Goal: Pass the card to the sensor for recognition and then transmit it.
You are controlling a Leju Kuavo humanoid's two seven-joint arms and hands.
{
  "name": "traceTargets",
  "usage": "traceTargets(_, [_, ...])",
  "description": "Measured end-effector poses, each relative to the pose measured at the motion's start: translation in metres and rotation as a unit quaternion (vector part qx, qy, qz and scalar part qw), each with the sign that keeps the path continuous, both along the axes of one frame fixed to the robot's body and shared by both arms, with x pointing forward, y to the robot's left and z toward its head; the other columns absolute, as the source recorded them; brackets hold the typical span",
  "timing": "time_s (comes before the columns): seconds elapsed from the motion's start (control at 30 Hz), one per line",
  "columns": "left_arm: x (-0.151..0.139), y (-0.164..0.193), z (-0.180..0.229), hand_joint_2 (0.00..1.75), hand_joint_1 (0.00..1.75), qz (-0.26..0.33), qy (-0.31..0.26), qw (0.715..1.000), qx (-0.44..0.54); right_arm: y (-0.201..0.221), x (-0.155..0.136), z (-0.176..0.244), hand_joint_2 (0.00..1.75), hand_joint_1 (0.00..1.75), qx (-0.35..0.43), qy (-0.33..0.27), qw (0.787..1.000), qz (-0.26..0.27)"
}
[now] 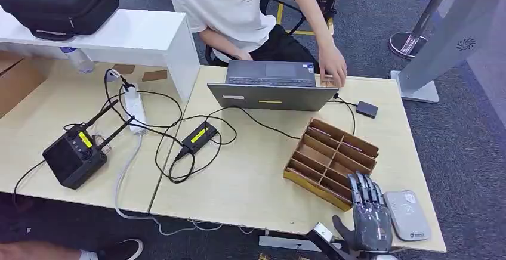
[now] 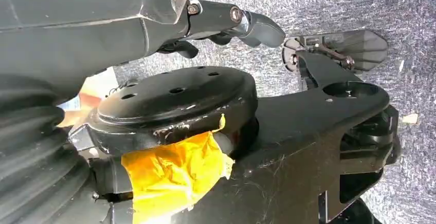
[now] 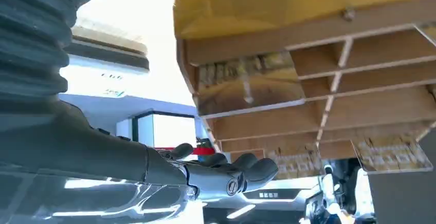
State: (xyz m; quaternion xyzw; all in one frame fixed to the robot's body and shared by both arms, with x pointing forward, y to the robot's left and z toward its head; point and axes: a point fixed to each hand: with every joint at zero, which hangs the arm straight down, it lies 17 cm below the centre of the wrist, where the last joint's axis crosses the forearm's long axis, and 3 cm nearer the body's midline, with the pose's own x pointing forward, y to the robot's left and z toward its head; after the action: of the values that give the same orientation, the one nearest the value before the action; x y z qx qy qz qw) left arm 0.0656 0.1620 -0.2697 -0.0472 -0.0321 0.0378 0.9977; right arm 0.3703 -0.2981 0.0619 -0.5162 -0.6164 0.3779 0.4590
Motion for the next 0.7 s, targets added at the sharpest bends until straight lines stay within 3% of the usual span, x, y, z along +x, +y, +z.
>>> traceTargets(0.7, [0.0,0.0,0.0,1.75,0.0,-0.009,0.001,1.0,0.001,0.006,0.011,0.014,1.75,0.0,0.022,-0.017,1.0,-0.003])
